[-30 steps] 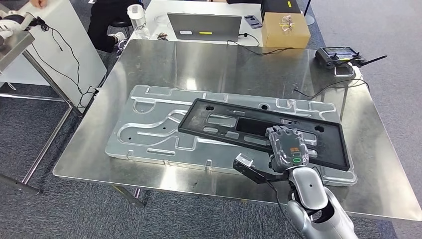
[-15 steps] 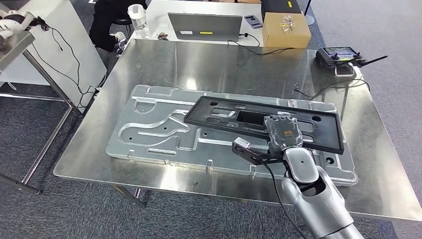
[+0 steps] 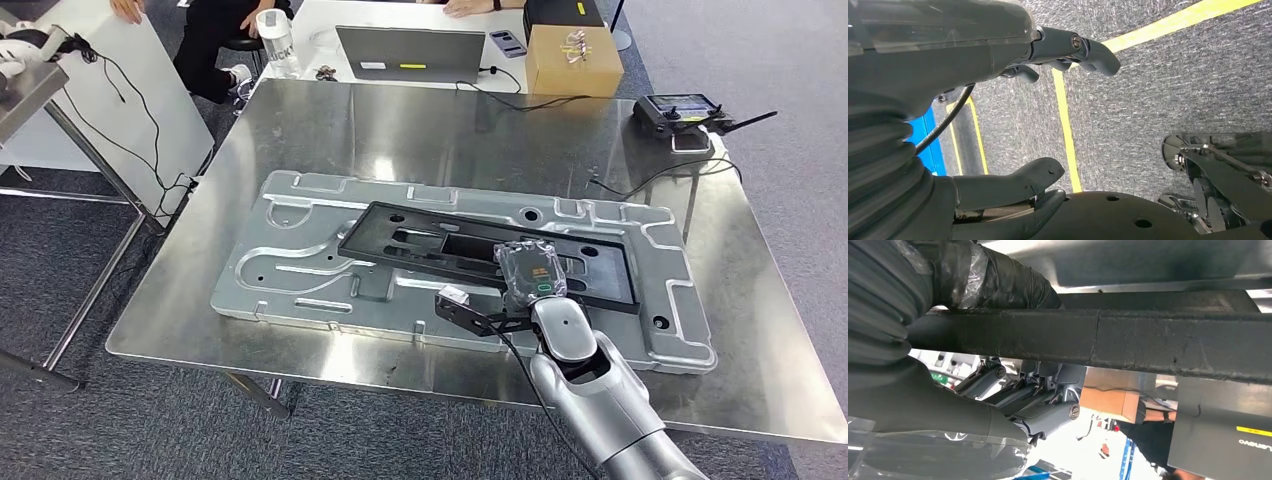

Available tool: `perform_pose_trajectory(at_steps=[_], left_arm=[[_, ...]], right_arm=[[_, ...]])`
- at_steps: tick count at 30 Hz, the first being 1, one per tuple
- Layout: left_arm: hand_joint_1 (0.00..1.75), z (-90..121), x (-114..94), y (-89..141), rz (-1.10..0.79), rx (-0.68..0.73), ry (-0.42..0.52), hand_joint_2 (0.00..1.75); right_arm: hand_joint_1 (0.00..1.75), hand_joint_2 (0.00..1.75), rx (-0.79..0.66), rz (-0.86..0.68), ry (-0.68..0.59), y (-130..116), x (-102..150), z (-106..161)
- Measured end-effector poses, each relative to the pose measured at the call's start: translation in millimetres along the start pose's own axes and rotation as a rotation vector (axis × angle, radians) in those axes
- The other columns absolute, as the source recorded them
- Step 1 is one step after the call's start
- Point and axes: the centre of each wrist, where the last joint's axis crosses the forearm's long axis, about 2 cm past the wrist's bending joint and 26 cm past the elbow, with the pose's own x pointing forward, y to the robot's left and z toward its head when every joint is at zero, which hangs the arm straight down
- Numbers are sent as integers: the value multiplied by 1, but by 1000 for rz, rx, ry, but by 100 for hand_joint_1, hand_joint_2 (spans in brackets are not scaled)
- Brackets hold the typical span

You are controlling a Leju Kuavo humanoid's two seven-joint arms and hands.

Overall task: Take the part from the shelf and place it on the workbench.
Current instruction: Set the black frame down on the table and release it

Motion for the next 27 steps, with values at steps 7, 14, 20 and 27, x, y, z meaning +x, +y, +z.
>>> perform_pose_trajectory(at_steps=[7,14,20,27], left_arm=[[0,0,0,0,9,-6,-8,175],[0,0,0,0,-5,-26,-20,175],[0,0,0,0,7,-14,-17,44],[0,0,0,0,7,-17,-17,0]], right_arm=[[44,44,17,-5,-7,4,4,-1],[0,0,44,-7,-19,12,8,1],[0,0,45,-12,-17,12,8,1],[0,0,51,-16,-17,14,9,2]])
